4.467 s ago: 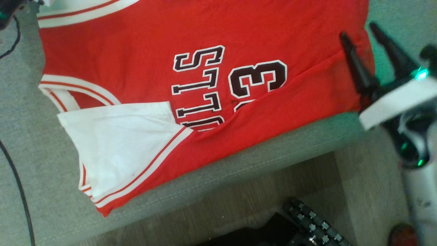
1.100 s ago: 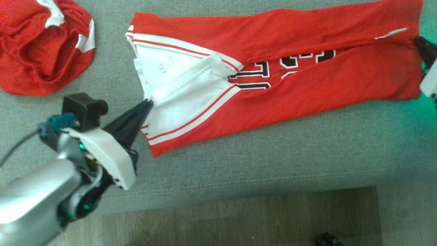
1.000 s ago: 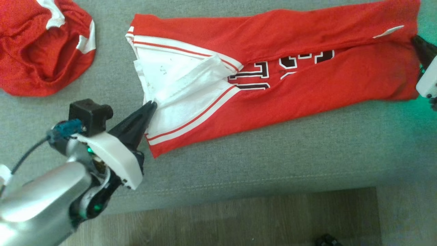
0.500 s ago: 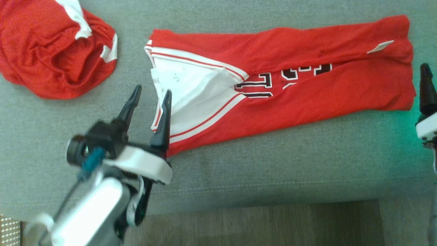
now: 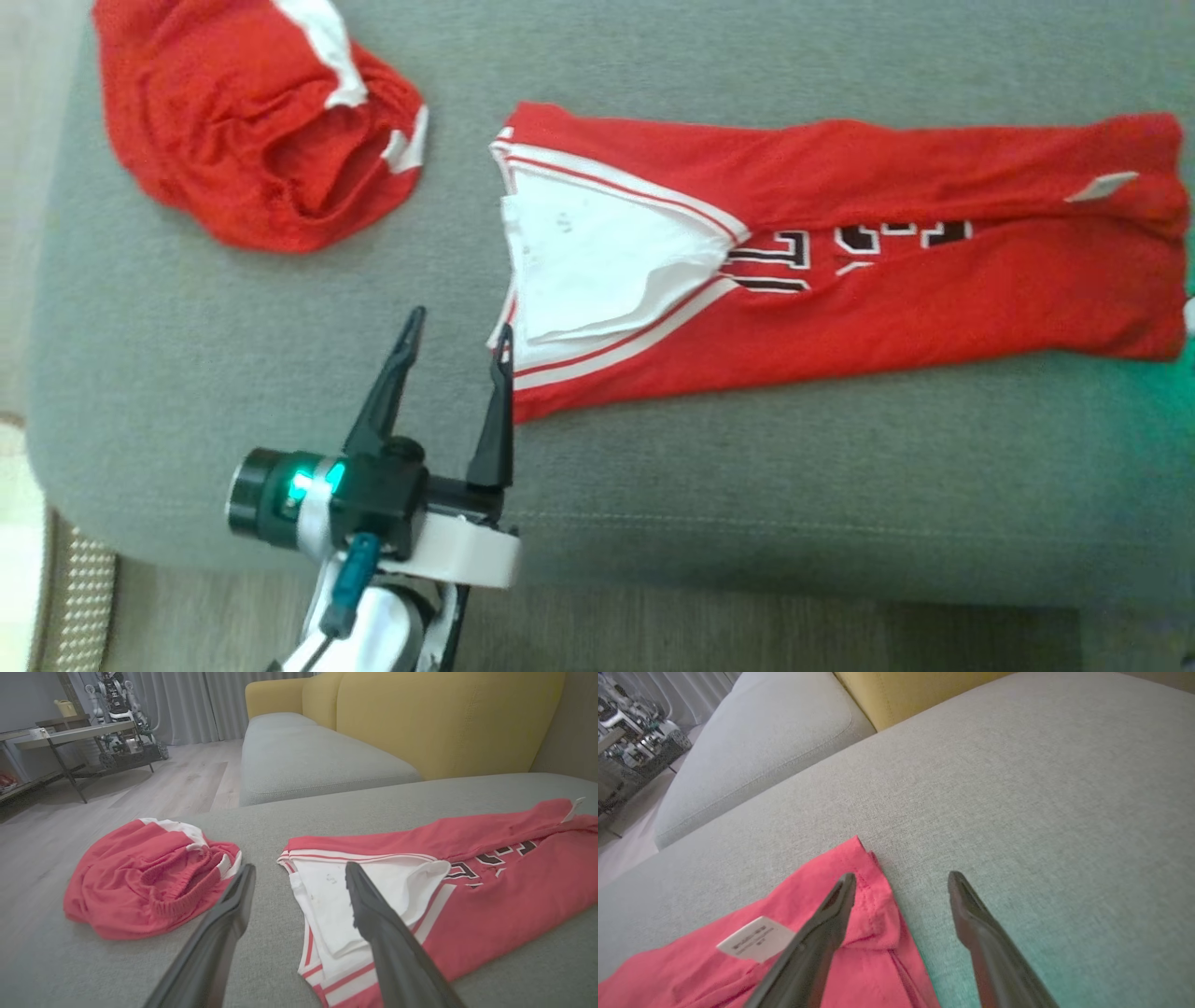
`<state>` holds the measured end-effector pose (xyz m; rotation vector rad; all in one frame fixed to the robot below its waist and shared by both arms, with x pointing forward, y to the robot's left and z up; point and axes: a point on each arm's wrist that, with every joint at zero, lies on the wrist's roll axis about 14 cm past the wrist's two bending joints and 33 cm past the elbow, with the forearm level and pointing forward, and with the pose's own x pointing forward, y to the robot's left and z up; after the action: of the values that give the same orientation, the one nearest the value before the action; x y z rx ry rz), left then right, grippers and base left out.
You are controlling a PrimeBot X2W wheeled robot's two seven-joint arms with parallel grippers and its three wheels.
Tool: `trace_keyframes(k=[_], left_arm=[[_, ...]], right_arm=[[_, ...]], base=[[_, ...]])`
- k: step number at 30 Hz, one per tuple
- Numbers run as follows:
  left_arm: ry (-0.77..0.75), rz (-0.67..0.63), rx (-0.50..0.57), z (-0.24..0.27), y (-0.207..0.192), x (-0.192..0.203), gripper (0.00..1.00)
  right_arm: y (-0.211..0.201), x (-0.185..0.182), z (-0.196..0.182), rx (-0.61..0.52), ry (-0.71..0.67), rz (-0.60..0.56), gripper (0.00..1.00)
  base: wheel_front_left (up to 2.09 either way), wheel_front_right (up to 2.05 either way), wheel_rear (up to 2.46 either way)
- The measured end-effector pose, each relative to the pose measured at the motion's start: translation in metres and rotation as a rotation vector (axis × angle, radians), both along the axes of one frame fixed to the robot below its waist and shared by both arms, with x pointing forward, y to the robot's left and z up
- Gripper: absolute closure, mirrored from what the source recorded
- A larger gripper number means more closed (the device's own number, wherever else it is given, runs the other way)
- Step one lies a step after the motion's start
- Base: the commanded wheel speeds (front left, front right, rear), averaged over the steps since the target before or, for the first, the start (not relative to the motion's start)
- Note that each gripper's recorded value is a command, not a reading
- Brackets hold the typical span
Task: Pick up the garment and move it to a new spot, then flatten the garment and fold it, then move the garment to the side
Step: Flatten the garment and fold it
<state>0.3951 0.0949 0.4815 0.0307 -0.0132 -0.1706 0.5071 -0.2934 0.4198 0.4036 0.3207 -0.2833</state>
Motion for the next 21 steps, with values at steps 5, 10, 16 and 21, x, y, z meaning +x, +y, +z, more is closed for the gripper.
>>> trace_keyframes(k=[5,10,16,21], left_arm=[[-0.010,0.027,0.009,0.004,0.005,-0.007,0.00],[-0.003,0.059,0.012,0.003,0.011,-0.013,0.00],[0.003,0.060,0.011,0.001,0.009,-0.018,0.00],[-0.002,0.050,0.005,0.003,0.007,-0.018,0.00]], right_arm=[[0.002,0.007,-0.032,-0.041,0.175,0.039,0.00],[0.018,0.004,-0.052,-0.020,0.278,0.092,0.00],[0.028,0.001,-0.052,0.008,0.309,0.133,1.00],[0.029,-0.003,-0.045,0.017,0.294,0.143,1.00]], base=[[0.00,0.00,0.00],[0.00,0.00,0.00],[0.00,0.00,0.00],[0.00,0.00,0.00]])
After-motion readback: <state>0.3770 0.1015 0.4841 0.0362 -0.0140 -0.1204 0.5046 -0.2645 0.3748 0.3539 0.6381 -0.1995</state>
